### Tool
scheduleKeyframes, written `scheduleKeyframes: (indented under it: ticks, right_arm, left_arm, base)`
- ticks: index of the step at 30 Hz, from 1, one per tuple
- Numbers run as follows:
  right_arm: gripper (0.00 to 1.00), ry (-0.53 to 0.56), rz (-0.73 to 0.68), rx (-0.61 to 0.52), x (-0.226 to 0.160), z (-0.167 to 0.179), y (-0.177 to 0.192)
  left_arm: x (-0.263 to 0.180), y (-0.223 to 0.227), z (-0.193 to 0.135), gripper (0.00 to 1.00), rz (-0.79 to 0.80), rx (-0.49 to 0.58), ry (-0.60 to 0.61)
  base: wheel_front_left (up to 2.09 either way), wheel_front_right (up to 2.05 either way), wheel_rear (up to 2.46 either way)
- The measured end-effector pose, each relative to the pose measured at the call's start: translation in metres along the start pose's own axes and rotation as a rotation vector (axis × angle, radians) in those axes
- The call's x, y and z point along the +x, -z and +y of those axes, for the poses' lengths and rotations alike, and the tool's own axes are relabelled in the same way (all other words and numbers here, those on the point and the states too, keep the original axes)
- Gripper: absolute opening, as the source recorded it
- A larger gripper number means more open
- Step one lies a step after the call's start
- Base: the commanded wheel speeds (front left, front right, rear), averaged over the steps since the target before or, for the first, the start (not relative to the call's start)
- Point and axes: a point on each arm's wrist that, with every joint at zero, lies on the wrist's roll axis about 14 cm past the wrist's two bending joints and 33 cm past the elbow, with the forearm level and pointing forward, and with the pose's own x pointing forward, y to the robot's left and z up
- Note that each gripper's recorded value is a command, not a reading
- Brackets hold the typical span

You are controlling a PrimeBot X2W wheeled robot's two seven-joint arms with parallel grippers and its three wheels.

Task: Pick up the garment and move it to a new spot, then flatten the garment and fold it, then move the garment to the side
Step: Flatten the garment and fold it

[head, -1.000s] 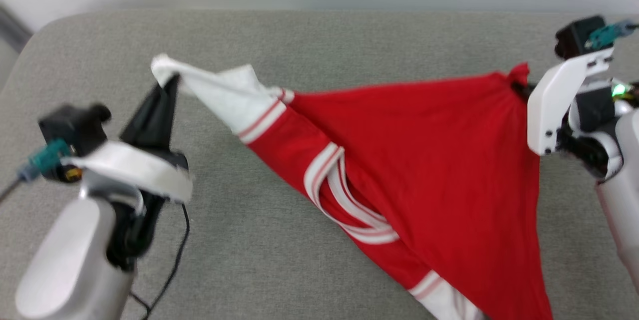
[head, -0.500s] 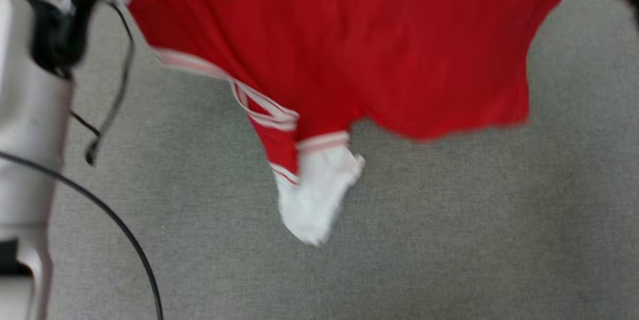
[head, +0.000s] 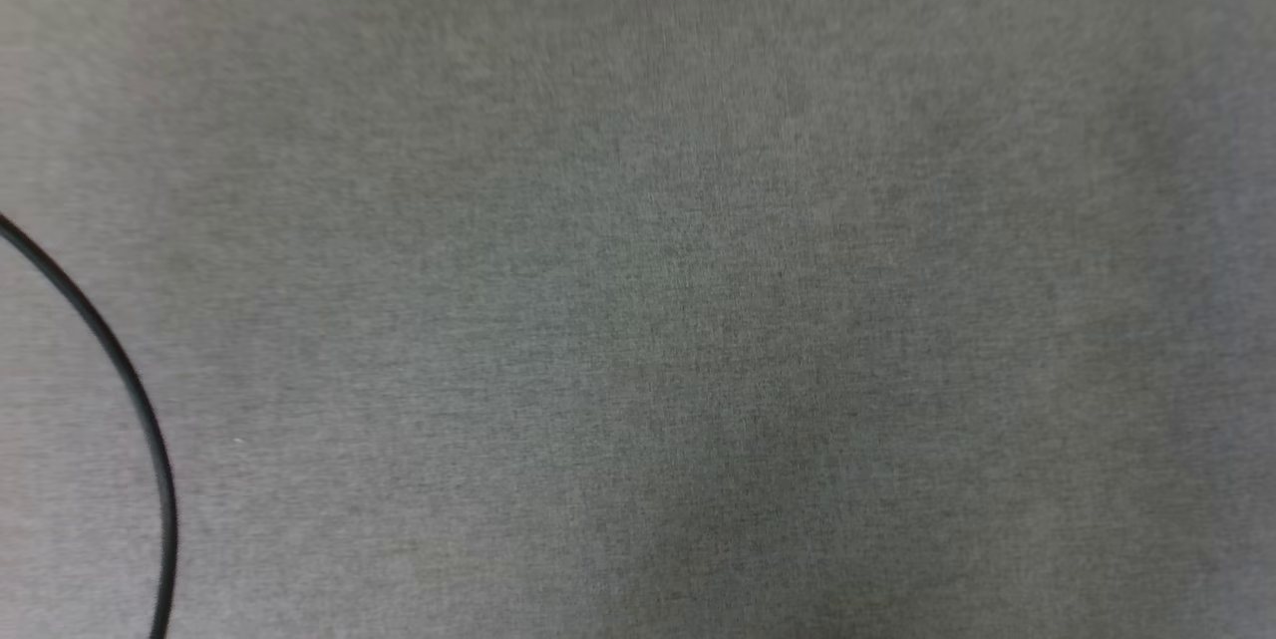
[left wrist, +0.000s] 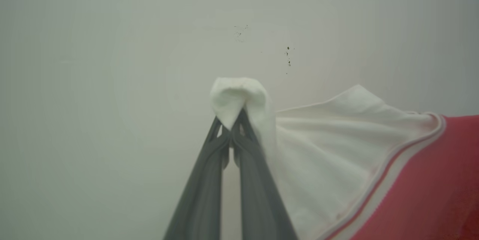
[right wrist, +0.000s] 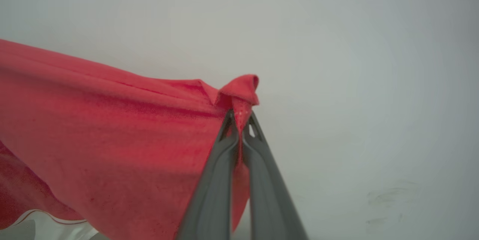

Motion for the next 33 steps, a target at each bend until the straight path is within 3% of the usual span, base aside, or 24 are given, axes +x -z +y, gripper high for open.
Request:
scheduleKeyframes:
  ticks: [7,17,24,33]
  right_arm:
    - [0.0,-0.021,0.056,-0.002,0.03,0.008,0.049]
    - [0.0,-0.075,0.19,0.021,0.042,0.032,0.135]
    - [0.0,-0.119,0.307,0.027,0.004,0.044,0.184]
    - [0.0,-0.146,0.469,0.104,-0.101,0.052,0.239]
  left_arm:
    - [0.009,0.068,0.006,0.0,0.085,-0.009,-0.011]
    - [-0.024,0.164,0.008,0.0,0.259,-0.071,-0.034]
    - [-0.074,0.188,-0.003,0.0,0.354,-0.153,-0.032]
    - [-0.191,0.199,-0.029,0.0,0.54,-0.257,-0.014]
  base:
    - [0.0,0.0,0.0]
    - [0.0,0.0,0.0]
    - [0.0,0.0,0.0]
    - [0.0,0.0,0.0]
